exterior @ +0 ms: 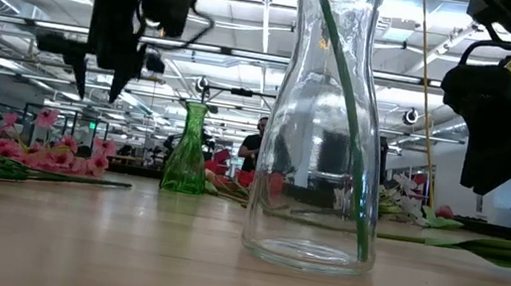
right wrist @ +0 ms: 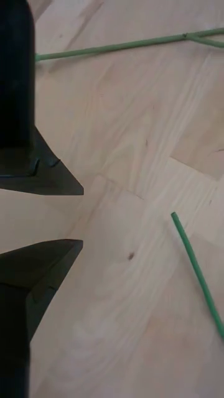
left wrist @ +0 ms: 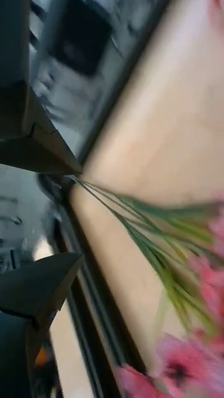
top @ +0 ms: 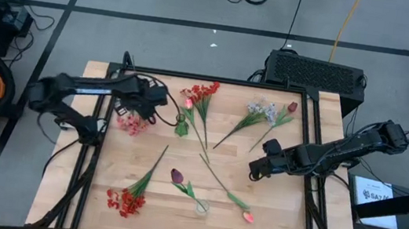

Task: Sort flowers into vase by color
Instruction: Put the pink flowers into the green vase

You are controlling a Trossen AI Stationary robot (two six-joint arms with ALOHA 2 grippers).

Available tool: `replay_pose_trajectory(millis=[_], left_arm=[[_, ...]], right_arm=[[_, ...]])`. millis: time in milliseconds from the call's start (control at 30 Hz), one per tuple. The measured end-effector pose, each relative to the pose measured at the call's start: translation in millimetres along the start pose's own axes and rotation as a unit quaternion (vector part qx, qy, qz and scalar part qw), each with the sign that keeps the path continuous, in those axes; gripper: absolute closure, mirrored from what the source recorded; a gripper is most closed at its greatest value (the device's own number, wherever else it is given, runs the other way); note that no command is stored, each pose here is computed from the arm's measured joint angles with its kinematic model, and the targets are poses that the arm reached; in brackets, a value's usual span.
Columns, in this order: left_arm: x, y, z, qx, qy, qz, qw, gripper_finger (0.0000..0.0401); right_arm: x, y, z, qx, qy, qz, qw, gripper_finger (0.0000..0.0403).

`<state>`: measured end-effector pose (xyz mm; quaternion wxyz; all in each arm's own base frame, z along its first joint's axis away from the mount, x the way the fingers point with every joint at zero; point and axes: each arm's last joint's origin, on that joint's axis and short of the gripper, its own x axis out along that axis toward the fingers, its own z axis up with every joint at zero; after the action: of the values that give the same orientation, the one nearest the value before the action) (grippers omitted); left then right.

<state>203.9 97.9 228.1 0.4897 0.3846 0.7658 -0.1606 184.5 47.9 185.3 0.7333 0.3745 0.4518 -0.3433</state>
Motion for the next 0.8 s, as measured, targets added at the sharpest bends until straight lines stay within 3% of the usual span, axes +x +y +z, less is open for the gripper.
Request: replay_pose_trajectory(millis=[133, 433, 633, 800], left_arm=[[22.2, 3.7, 1.9, -0.008, -0.028, -0.066, 0.997, 0.0178], [48.2, 3.8, -13.0, -0.034, -0.057, -0.101, 0.993, 0.0178], [60.3, 8.7, -14.6, -0.026, -0.064, -0.064, 0.996, 0.0178], [70.7, 7.5, -15.8, 0.029, -0.066, -0.050, 0.996, 0.0178]], right_arm=[[0.0, 1.1, 0.2, 0.001, -0.001, 0.006, 1.000, 0.0287], [0.0, 1.4, 0.1, 0.001, 0.000, 0.007, 1.000, 0.0287], [0.0, 1.2, 0.1, 0.001, -0.001, 0.006, 1.000, 0.0287], [0.0, 1.1, 0.2, 0.003, -0.001, 0.006, 1.000, 0.0287]])
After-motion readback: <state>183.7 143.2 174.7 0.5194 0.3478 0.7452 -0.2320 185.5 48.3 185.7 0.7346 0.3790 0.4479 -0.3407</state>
